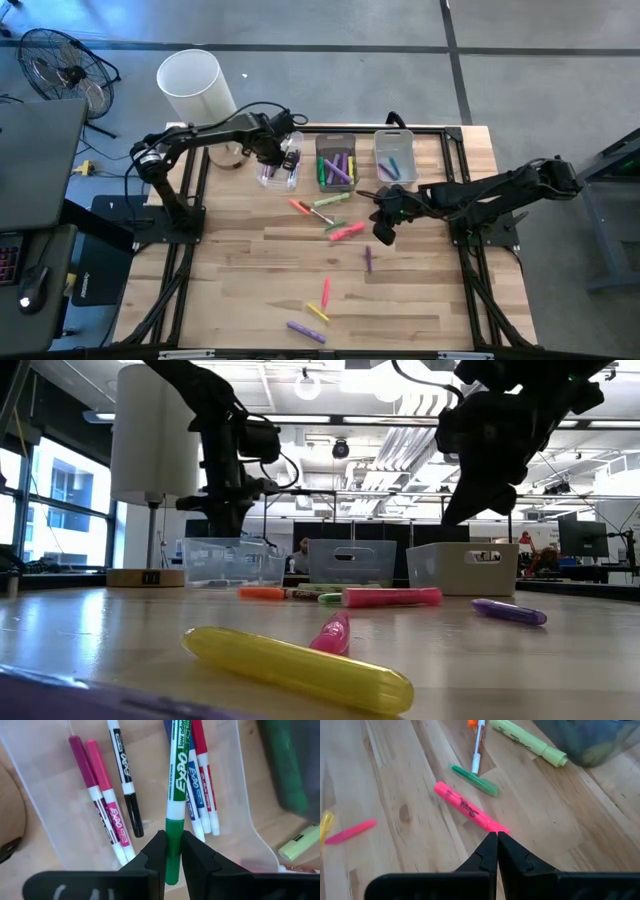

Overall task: Pick & Place Markers
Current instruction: Put the green dry erase marker into the transparent bin

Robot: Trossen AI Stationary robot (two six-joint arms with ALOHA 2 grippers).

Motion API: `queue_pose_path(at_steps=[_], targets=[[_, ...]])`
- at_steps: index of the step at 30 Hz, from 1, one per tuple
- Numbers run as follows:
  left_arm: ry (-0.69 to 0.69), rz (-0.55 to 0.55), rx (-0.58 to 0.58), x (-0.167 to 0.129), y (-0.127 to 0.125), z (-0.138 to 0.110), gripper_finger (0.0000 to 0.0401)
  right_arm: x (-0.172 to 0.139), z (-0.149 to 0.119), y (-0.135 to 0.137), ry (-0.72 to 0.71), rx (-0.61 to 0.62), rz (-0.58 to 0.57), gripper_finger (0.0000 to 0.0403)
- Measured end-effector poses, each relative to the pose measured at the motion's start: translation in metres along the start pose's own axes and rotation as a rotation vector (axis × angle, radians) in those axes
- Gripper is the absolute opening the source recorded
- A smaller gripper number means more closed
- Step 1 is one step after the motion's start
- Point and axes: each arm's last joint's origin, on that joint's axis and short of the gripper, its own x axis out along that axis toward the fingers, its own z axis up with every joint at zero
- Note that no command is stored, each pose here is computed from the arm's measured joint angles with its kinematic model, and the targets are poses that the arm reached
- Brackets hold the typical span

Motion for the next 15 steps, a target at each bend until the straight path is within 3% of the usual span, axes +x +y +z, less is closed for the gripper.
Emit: queue_pose_path(at_steps=[15], targets=[[0.000, 0.005, -0.050, 0.0001, -0.0073, -0.0055, 0.0045, -0.0008, -0.0100, -0.0004, 0.149, -0.106, 0.080, 0.0000]])
